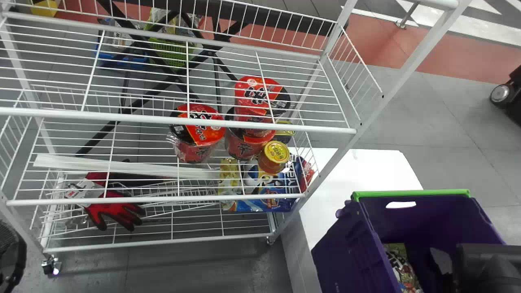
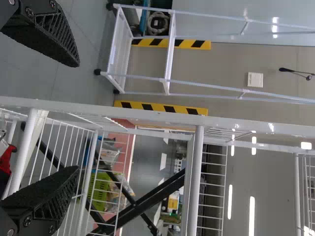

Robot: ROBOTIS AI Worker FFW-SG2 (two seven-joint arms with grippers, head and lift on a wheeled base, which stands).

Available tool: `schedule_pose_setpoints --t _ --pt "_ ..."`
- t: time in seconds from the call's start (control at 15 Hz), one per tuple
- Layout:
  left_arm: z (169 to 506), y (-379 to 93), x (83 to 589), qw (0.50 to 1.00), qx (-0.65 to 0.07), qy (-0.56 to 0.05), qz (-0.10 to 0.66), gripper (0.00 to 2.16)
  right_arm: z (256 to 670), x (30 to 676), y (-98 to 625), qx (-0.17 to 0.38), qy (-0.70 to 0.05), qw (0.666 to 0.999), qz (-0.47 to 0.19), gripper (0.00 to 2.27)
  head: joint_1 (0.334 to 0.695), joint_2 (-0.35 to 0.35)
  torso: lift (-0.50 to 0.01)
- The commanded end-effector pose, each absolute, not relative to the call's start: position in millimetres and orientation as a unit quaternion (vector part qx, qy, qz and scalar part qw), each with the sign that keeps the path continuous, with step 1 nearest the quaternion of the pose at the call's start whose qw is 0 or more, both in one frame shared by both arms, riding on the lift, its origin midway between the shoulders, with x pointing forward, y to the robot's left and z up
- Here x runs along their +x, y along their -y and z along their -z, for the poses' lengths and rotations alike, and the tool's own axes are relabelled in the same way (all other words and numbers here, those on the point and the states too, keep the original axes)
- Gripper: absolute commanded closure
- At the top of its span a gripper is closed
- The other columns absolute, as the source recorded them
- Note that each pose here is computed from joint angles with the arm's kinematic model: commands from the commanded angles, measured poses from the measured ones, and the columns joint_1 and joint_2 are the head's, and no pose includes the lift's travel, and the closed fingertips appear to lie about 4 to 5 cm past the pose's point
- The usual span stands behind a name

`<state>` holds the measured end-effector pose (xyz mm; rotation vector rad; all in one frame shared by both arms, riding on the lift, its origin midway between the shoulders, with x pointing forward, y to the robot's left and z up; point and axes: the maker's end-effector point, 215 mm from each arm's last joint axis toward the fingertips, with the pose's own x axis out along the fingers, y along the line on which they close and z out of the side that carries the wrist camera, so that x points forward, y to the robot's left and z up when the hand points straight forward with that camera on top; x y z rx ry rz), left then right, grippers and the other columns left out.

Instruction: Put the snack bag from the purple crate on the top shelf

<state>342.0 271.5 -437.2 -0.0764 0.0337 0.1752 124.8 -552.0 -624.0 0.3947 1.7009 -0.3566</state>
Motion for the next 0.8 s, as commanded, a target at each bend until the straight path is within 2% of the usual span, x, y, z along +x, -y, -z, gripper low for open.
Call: schedule_pose_setpoints --t 0.0,0.33,0.53,0.73 --pt "436 -272 342 0.995 -0.038 -0.014 -0.087 0.06 634 130 546 0.164 -0.741 0.635 0.145 0.0 0.695 -0.35 -0.452" --pt "437 -272 341 0.995 -0.039 -0.013 -0.088 0.06 640 148 554 0.15 -0.722 0.661 0.139 0.0 0.695 -0.35 -0.452" --pt "438 -272 341 0.995 -0.038 -0.012 -0.088 0.06 653 169 558 0.137 -0.699 0.691 0.122 0.0 0.695 -0.35 -0.452" --pt "439 -272 341 0.995 -0.038 -0.013 -0.088 0.06 664 202 569 0.106 -0.661 0.737 0.094 0.0 0.695 -0.35 -0.452"
